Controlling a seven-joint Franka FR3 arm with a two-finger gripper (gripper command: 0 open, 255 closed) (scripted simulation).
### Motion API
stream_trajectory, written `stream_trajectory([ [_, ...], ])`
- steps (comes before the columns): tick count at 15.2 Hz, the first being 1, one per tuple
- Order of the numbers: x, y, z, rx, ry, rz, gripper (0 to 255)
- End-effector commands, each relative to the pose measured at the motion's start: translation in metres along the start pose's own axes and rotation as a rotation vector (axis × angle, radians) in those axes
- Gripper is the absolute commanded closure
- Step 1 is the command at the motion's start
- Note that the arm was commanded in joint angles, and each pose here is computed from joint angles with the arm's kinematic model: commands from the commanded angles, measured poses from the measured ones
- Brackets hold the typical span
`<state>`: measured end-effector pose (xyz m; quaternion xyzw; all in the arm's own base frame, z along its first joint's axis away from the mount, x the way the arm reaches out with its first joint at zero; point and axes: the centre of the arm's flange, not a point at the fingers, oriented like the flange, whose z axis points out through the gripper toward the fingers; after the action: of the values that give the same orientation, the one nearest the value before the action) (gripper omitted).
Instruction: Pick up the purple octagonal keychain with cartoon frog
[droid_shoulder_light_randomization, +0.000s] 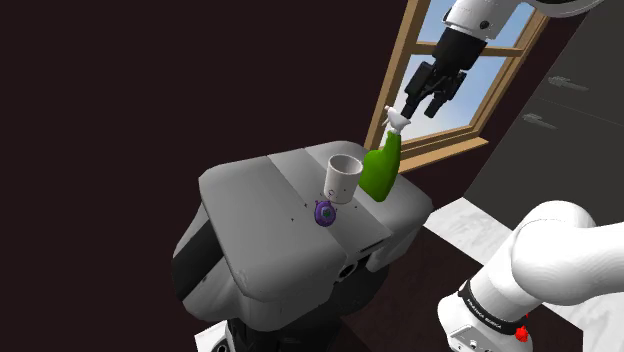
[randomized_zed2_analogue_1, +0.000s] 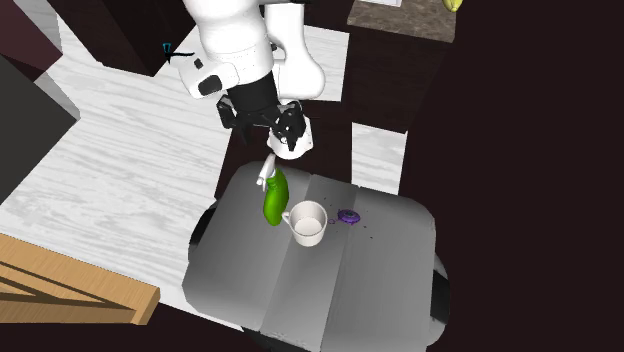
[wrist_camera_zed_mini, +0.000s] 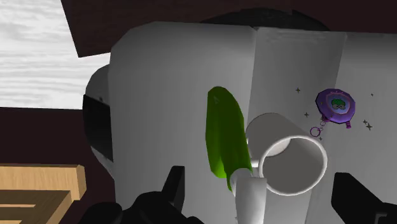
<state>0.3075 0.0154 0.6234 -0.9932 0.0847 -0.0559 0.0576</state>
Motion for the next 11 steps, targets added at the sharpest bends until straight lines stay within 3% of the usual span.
stream_trajectory([
  [1,0.000,0.000,0.000,0.000,0.000,0.000,0],
  [11,-0.021,-0.107,0.099,-0.113,0.096,0.042,0],
])
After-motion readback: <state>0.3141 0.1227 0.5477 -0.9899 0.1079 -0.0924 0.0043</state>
